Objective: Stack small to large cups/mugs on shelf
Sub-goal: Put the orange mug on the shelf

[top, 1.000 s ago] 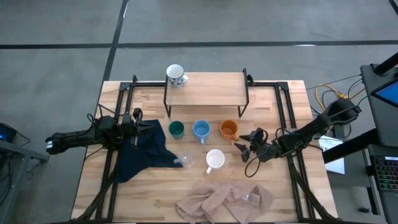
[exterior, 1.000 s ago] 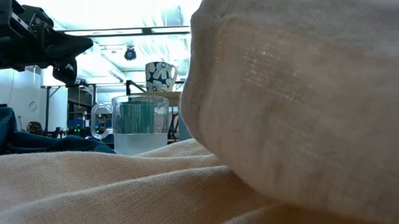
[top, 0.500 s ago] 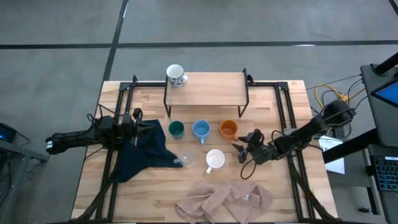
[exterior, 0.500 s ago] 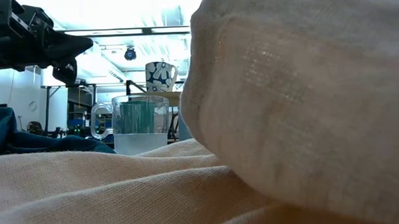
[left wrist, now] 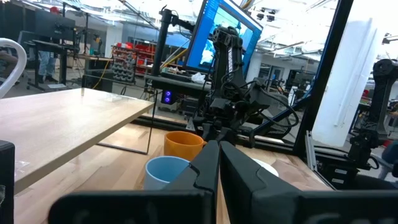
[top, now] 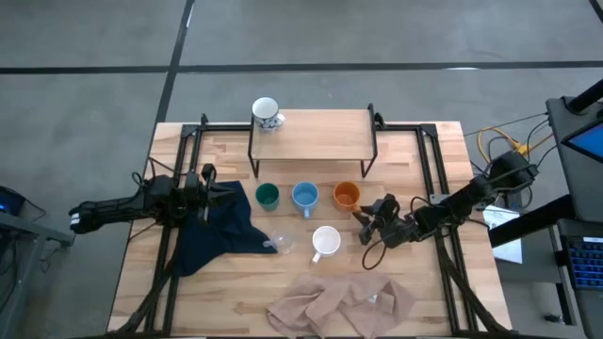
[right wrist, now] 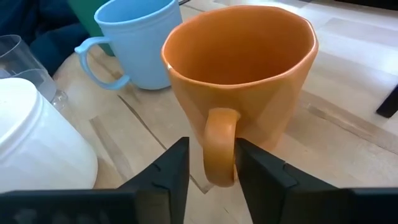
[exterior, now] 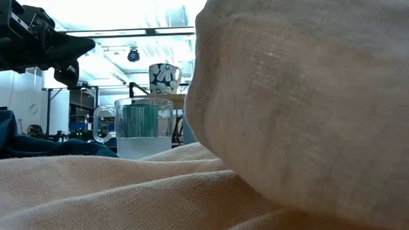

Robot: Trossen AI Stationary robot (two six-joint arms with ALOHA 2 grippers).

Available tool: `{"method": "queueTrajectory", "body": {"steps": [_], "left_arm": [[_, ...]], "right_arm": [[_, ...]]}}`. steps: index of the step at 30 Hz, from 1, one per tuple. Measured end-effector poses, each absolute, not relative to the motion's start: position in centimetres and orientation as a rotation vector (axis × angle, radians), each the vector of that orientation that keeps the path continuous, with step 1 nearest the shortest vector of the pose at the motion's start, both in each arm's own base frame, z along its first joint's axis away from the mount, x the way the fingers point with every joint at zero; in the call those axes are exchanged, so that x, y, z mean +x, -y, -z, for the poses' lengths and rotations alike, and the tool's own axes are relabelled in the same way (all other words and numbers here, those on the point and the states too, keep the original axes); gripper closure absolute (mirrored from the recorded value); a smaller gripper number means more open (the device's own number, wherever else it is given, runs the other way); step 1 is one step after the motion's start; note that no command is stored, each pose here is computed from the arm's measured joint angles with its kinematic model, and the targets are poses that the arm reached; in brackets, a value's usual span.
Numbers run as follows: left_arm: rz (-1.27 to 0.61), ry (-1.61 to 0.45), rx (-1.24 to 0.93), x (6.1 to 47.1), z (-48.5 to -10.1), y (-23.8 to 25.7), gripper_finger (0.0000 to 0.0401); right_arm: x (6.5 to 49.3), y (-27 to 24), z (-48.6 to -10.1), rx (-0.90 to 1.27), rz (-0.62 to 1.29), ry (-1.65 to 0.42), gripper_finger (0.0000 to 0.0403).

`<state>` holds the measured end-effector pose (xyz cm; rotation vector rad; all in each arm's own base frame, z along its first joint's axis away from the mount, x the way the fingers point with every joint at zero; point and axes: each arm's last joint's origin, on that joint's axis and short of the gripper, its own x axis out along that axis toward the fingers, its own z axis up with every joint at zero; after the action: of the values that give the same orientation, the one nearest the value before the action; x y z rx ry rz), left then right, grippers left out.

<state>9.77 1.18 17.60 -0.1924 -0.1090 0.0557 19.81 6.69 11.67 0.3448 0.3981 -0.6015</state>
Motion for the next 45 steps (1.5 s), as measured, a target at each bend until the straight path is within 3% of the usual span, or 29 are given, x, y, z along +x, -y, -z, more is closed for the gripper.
{"method": "queueTrajectory", "body": {"steps": [12, 25, 45], "left_arm": [[-0.056, 0.109, -0.192, 9.8, -17.6, -1.2, 0.0401], [-0.056, 0.109, -0.192, 9.8, -17.6, -1.2, 0.0401], [-0.053, 0.107, -0.194, 9.8, -17.6, -1.2, 0.0401]], "right_arm": [[19.8, -6.7, -11.7, 0.338, 0.602, -0.399, 0.0353], [20.1, -6.8, -12.0, 0.306, 0.583, -0.409, 0.0359], [21.3, -5.9, -16.7, 0.240, 0.621, -0.422, 0.0361]]}}
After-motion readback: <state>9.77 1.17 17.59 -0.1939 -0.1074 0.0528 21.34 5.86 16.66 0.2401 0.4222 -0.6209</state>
